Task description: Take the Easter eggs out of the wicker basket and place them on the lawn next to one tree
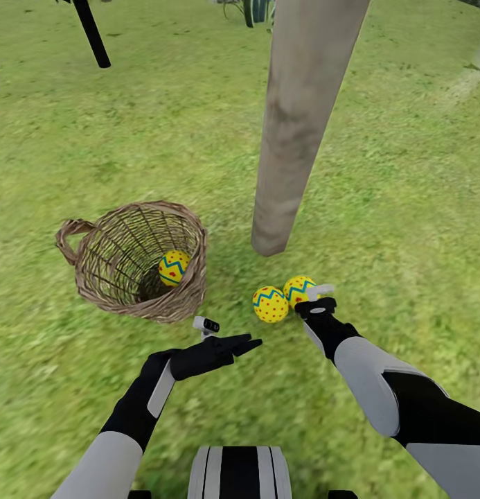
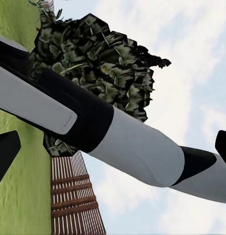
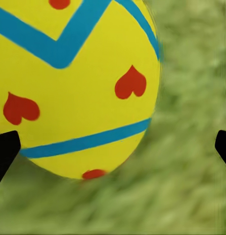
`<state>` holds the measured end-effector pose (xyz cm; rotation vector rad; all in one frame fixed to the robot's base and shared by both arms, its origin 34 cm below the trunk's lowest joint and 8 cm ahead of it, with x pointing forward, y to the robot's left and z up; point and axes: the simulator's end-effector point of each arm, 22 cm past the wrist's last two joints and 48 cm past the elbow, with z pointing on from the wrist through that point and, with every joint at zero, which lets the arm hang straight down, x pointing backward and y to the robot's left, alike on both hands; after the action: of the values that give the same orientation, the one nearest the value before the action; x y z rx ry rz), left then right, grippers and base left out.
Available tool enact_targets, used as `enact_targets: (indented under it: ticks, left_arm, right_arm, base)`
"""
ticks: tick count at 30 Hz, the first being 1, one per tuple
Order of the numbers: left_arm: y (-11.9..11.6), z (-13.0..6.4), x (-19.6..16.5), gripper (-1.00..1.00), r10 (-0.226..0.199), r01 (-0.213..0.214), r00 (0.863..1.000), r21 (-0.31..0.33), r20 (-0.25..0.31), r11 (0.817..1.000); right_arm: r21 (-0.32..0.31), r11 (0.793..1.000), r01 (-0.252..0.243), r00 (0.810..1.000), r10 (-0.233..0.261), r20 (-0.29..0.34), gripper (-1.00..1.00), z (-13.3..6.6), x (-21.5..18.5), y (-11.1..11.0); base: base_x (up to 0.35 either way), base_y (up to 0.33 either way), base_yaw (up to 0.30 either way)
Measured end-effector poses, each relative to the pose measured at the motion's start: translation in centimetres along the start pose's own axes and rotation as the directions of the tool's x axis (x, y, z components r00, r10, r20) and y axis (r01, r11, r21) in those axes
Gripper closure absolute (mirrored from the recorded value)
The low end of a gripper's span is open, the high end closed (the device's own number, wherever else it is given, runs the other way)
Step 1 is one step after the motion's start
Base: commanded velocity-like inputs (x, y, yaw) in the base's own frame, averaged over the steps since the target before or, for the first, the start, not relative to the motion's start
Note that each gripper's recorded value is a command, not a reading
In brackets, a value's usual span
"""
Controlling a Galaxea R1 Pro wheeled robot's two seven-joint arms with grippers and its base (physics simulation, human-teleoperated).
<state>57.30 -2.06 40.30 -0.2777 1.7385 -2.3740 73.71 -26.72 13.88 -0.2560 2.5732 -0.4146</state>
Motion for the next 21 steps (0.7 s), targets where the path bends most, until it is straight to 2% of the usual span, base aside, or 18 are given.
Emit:
enact_targets:
  ticks: [8, 9, 11, 12, 14, 16, 21]
  left_arm:
    - [-1.9, 0.6, -0.3, -1.0, 0.033, -0.033, 0.999, 0.013, -0.012, 0.999]
    - [-2.1, 0.5, -0.4, -1.0, 0.035, -0.035, 0.999, 0.013, -0.012, 0.999]
    - [-2.7, 0.7, -0.6, -1.0, 0.044, -0.044, 0.999, 0.015, -0.019, 0.999]
    - [-3.3, 0.8, -0.8, -1.0, 0.053, -0.053, 0.998, 0.019, -0.023, 0.998]
    - [-4.7, 1.2, -1.3, -1.0, 0.082, -0.081, 0.996, 0.031, -0.034, 0.996]
    - [-5.1, 0.9, -1.4, -1.0, 0.093, -0.092, 0.995, 0.026, -0.036, 0.995]
    - [-6.0, 1.0, -1.5, -1.0, 0.115, -0.114, 0.992, 0.022, -0.044, 0.993]
  right_arm:
    - [0.009, 1.0, -0.008, 1.0, 0.008, 0.029, -1.0, -1.3, -2.0, -0.7]
    - [0.009, 1.0, -0.007, 1.0, 0.006, 0.023, -1.0, -1.5, -2.0, -0.8]
    - [0.003, 1.0, 0.013, 0.998, -0.012, -0.064, -1.0, -1.7, -0.3, -1.2]
    - [-0.004, 1.0, 0.017, 0.996, -0.017, -0.086, -1.0, -1.9, 0.0, -1.1]
    - [-0.078, 0.997, 0.017, 0.991, -0.027, -0.132, -1.0, -2.4, 0.7, 0.2]
    - [-0.108, 0.994, 0.013, 0.991, -0.028, -0.132, -1.0, -2.7, 0.5, 0.7]
    - [-0.106, 0.994, 0.002, 0.993, -0.015, -0.116, -1.0, -3.4, -0.7, 0.1]
  base:
    - [0.0, 0.0, 0.0]
    - [0.0, 0.0, 0.0]
    - [0.0, 0.0, 0.0]
    - [0.0, 0.0, 0.0]
    - [-0.082, 0.042, 0.0]
    - [-0.265, 0.142, 0.0]
    - [-0.303, 0.166, 0.0]
